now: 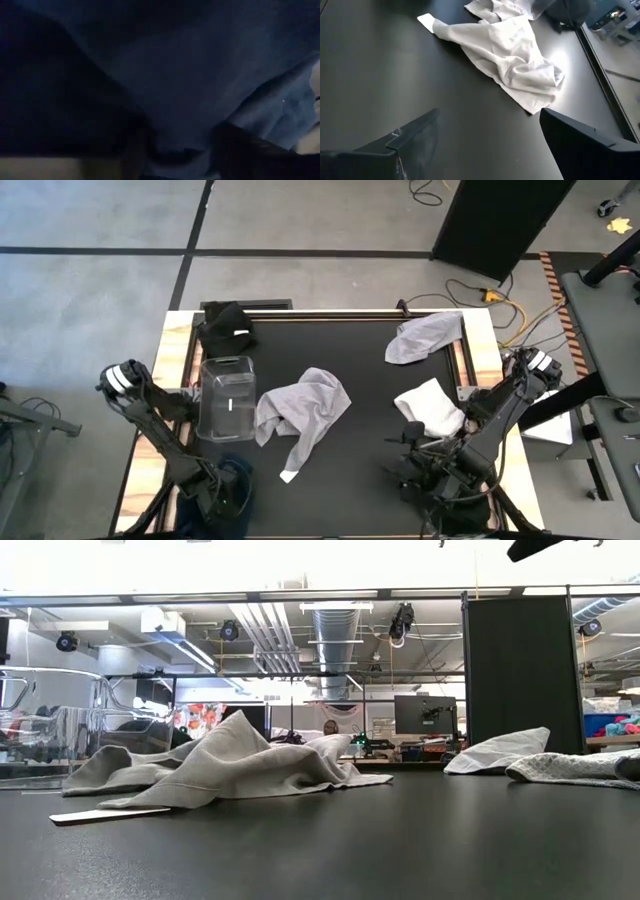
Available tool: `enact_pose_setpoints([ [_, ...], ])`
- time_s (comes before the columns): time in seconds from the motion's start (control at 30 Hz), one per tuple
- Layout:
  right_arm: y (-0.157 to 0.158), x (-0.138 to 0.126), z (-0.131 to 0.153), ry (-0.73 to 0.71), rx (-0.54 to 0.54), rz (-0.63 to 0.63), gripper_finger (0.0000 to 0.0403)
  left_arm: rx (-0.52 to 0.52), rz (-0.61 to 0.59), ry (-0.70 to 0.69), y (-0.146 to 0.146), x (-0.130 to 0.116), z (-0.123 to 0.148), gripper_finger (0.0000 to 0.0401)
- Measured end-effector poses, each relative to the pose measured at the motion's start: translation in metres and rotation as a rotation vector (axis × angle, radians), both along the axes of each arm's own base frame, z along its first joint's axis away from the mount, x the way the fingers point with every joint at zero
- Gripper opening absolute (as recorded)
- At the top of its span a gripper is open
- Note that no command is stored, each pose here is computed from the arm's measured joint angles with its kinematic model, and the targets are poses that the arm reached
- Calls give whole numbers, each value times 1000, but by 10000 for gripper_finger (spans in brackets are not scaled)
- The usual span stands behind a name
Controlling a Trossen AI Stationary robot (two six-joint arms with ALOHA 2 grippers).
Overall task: Sort towels by color in basket
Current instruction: Put the blue towel into the bottom transparent bin
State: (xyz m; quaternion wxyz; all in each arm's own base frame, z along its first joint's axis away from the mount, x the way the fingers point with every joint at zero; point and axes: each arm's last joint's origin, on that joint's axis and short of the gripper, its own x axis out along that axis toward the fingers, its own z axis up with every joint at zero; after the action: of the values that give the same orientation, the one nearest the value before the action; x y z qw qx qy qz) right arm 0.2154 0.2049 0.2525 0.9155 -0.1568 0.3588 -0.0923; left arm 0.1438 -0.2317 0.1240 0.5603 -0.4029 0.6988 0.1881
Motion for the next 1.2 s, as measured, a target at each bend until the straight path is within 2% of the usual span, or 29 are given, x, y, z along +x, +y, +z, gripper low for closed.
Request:
enact_pose_setpoints([
  [0.07,-2,2,0,7,-20,9,324,36,-44,-60,-2,5,5,103],
  [0.13,-5,4,0,12,-33,7,319,115,-74,-133,-3,13,13,38],
  [0.2,-7,7,0,13,-37,-1,313,210,-92,-188,-1,18,21,16],
  [0.27,-8,7,0,12,-37,-4,307,256,-110,-231,-1,25,29,20],
  [0.37,-8,7,0,20,-56,13,298,215,-115,-341,-8,44,47,14],
  [0.57,-8,7,2,20,-58,20,286,170,-208,-531,-9,78,74,7],
  [0.8,-7,8,4,15,-53,19,277,402,-352,-773,20,123,92,7],
  [0.97,-7,8,3,13,-50,17,277,493,-463,-1030,48,164,105,7],
  [1.1,-7,8,3,12,-48,16,283,612,-548,-1160,69,195,102,7],
  [1.2,-7,9,3,12,-48,15,287,654,-571,-1237,83,220,89,7],
])
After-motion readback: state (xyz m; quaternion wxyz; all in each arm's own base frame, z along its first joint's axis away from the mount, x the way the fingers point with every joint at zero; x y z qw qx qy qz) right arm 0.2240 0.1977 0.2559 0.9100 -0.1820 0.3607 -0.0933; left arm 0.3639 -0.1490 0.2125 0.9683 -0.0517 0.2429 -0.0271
